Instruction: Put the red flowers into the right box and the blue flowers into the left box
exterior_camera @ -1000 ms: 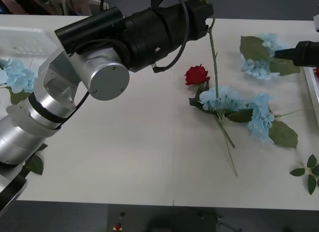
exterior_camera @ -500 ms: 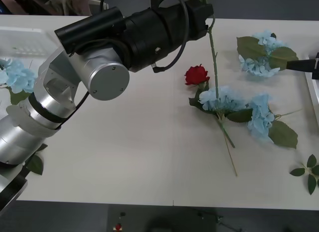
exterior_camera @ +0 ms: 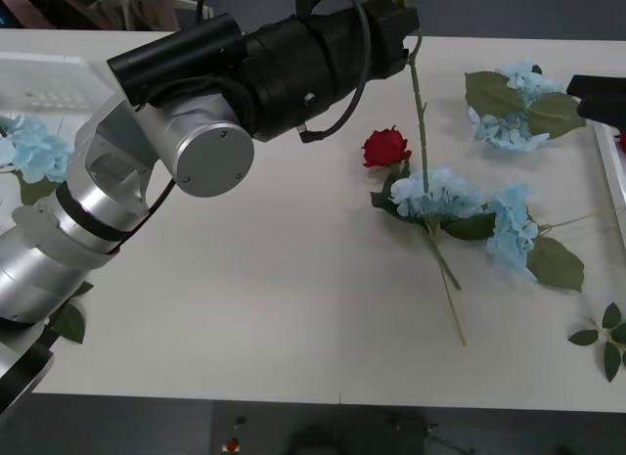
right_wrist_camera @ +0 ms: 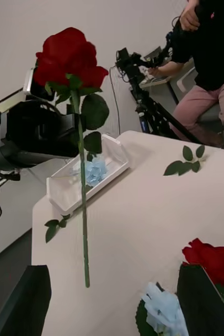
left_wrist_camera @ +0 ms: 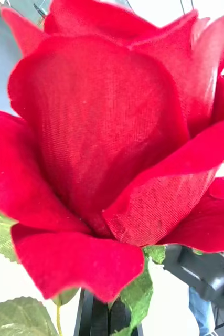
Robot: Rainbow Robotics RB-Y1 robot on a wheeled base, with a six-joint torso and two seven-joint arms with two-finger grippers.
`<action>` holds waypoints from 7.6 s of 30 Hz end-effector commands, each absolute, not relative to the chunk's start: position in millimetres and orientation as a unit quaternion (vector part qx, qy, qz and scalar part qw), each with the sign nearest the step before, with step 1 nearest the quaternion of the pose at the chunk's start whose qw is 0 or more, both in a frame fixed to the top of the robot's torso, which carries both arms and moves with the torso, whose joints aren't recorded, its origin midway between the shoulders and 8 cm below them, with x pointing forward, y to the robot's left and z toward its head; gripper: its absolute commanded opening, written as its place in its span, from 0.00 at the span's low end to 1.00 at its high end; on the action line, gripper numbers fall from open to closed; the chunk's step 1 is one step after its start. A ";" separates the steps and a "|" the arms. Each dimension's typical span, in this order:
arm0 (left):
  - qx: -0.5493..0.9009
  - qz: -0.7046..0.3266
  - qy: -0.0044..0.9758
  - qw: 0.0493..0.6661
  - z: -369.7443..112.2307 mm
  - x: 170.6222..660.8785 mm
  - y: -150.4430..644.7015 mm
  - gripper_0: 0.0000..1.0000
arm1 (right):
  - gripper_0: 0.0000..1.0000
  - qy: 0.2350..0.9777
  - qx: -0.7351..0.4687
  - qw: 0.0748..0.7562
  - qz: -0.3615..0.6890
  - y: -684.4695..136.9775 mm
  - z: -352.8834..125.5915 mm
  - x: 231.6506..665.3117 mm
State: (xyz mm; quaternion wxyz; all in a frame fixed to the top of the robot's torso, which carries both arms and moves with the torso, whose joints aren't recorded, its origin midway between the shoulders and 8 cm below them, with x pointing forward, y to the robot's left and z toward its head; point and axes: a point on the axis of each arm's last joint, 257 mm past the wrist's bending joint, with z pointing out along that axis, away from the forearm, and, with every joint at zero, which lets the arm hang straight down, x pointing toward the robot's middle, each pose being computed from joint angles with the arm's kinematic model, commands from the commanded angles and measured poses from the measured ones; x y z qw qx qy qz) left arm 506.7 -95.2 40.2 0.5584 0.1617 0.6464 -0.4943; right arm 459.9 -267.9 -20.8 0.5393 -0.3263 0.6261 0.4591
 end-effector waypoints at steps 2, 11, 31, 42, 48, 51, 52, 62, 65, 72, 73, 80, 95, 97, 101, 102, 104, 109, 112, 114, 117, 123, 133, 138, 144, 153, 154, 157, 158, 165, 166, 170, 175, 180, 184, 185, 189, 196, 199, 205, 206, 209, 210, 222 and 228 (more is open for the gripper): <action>0.162 -0.515 0.624 0.565 72.6 497.2 -97.8 0.00 | 0.71 0.618 -0.325 0.560 0.445 -230.2 -18.8 439.2; 0.162 -0.515 0.624 0.565 72.6 497.2 -97.8 0.00 | 0.71 0.617 -0.276 0.563 0.475 -147.9 -44.6 446.4; 0.162 -0.515 0.624 0.565 72.6 497.2 -97.8 0.00 | 0.66 0.604 -0.301 0.582 0.453 -46.7 -65.6 467.2; 0.162 -0.515 0.624 0.565 72.6 497.2 -97.8 0.00 | 0.00 0.613 -0.293 0.571 0.461 -20.8 -75.3 482.0; 0.162 -0.515 0.624 0.565 72.6 497.2 -97.8 0.32 | 0.00 0.618 -0.293 0.570 0.456 -23.4 -78.9 484.6; 0.162 -0.515 0.624 0.565 72.6 497.2 -97.8 0.96 | 0.00 0.618 -0.292 0.570 0.456 -23.8 -78.0 485.1; 0.162 -0.515 0.624 0.565 72.6 497.2 -97.8 1.00 | 0.00 0.619 -0.292 0.568 0.457 -23.8 -79.5 484.4; 0.162 -0.515 0.624 0.565 72.6 497.2 -97.8 1.00 | 0.00 0.640 -0.280 0.555 0.453 -41.7 -83.2 490.6; 0.151 -0.479 0.637 0.585 55.6 520.1 -62.1 1.00 | 0.00 0.661 -0.269 0.529 0.459 -58.8 -88.4 489.6; 0.198 -0.412 0.647 0.610 66.9 513.2 -9.9 1.00 | 0.00 0.718 -0.206 0.454 0.487 -134.1 -92.9 488.1; 0.209 -0.403 0.659 0.600 61.3 504.7 -4.4 1.00 | 0.00 0.722 -0.198 0.445 0.491 -151.5 -88.8 486.3; 0.249 -0.364 0.694 0.569 -5.8 453.7 26.3 1.00 | 0.00 0.759 -0.109 0.396 0.505 -270.5 -62.4 469.5; 0.371 -0.234 0.687 0.579 -83.5 442.5 50.9 1.00 | 0.00 0.917 0.129 0.335 0.175 -551.9 -140.8 482.6; 0.392 -0.210 0.677 0.586 -85.7 446.1 54.1 1.00 | 0.00 0.920 0.139 0.347 0.119 -581.5 -152.1 486.7; 0.415 -0.189 0.665 0.591 -88.4 447.4 55.5 1.00 | 0.00 0.918 0.140 0.367 0.045 -616.5 -162.2 493.4; 0.416 -0.188 0.664 0.592 -88.0 448.1 55.8 1.00 | 0.00 0.918 0.139 0.370 0.030 -622.3 -164.4 494.2; 0.417 -0.187 0.664 0.592 -87.8 447.8 55.8 1.00 | 0.00 0.921 0.137 0.366 0.008 -629.4 -174.0 493.3; 0.415 -0.192 0.663 0.593 -86.4 447.1 53.0 1.00 | 0.00 0.925 0.150 0.349 -0.022 -644.2 -203.1 484.3; 0.408 -0.197 0.661 0.598 -81.2 450.6 50.6 1.00 | 0.00 0.924 0.147 0.351 -0.040 -647.5 -215.9 487.2; 0.402 -0.202 0.663 0.598 -83.5 452.6 48.3 1.00 | 0.00 0.923 0.142 0.354 -0.051 -648.9 -221.6 489.2; 0.399 -0.199 0.663 0.601 -86.1 457.9 47.9 1.00 | 0.05 0.917 0.144 0.367 -0.058 -650.9 -221.8 496.2; 0.406 -0.185 0.668 0.596 -88.9 459.8 59.2 1.00 | 0.56 0.914 0.171 0.365 -0.054 -659.1 -221.8 498.4; 0.406 -0.185 0.669 0.595 -89.2 459.4 60.3 1.00 | 0.64 0.929 0.238 0.270 0.091 -582.5 -205.5 495.1; 0.406 -0.185 0.669 0.595 -89.2 459.4 60.3 1.00 | 0.65 0.903 0.336 0.197 0.181 -519.7 -150.5 505.4; 0.406 -0.185 0.669 0.595 -89.2 459.4 60.3 1.00 | 0.65 0.860 0.426 0.139 0.245 -443.6 -83.8 533.3; 0.406 -0.185 0.669 0.595 -89.2 459.4 60.3 1.00 | 0.65 0.847 0.479 0.118 0.198 -375.7 -80.5 567.9; 0.406 -0.185 0.669 0.595 -89.2 459.4 60.3 1.00 | 0.65 0.849 0.480 0.119 0.189 -371.3 -84.6 570.1; 0.406 -0.185 0.669 0.595 -89.2 459.4 60.3 1.00 | 0.65 0.851 0.485 0.115 0.165 -358.1 -104.1 574.4; 0.406 -0.185 0.669 0.595 -89.2 459.4 60.3 1.00 | 0.65 0.852 0.486 0.114 0.159 -353.1 -111.2 575.9; 0.406 -0.185 0.669 0.595 -89.2 459.4 60.3 1.00 | 0.65 0.856 0.487 0.109 0.134 -341.9 -147.8 580.3; 0.406 -0.185 0.669 0.595 -89.2 459.4 60.3 1.00 | 0.65 0.857 0.486 0.111 0.132 -341.0 -149.7 581.6; 0.406 -0.185 0.669 0.595 -89.2 459.4 60.3 1.00 | 0.52 0.857 0.486 0.114 0.130 -336.8 -161.9 586.2; 0.406 -0.185 0.669 0.595 -89.2 459.4 60.3 1.00 | 0.09 0.863 0.479 0.121 0.105 -341.2 -182.5 587.3; 0.406 -0.185 0.669 0.595 -89.2 459.4 60.3 1.00 | 0.00 0.870 0.470 0.128 0.081 -350.6 -196.5 585.6; 0.406 -0.185 0.669 0.595 -89.2 459.4 60.3 1.00 | 0.00 0.892 0.428 0.131 0.060 -364.7 -198.8 580.5; 0.406 -0.185 0.669 0.595 -89.2 459.4 60.3 1.00 | 0.00 0.901 0.411 0.128 0.051 -371.7 -198.9 576.1; 0.406 -0.185 0.669 0.595 -89.2 459.4 60.3 1.00 | 0.00 0.954 0.278 0.116 0.004 -402.2 -201.0 558.7; 0.406 -0.185 0.669 0.595 -89.2 459.4 60.3 1.00 | 0.00 0.989 0.085 0.119 -0.024 -439.7 -200.1 547.2; 0.406 -0.185 0.669 0.595 -89.2 459.4 60.3 1.00 | 0.00 0.992 0.002 0.127 -0.022 -458.2 -207.4 541.1; 0.406 -0.185 0.669 0.595 -89.2 459.4 60.3 1.00 | 0.00 0.985 -0.104 0.137 -0.027 -493.5 -253.9 515.6; 0.406 -0.185 0.669 0.595 -89.2 459.4 60.3 1.00 | 0.00 0.983 -0.115 0.137 -0.028 -497.0 -262.9 509.8; 0.406 -0.185 0.669 0.595 -89.2 459.4 60.3 1.00 | 0.00 0.977 -0.142 0.157 -0.032 -504.3 -288.0 496.6; 0.406 -0.185 0.669 0.595 -89.2 459.4 60.3 1.00 | 0.00 0.974 -0.150 0.166 -0.033 -504.5 -293.4 493.3; 0.406 -0.185 0.669 0.595 -89.2 459.4 60.3 1.00 | 0.12 0.965 -0.154 0.210 -0.022 -504.1 -336.2 439.7; 0.406 -0.185 0.669 0.595 -89.2 459.4 60.3 1.00 | 0.67 0.963 -0.150 0.222 -0.023 -504.1 -328.4 448.7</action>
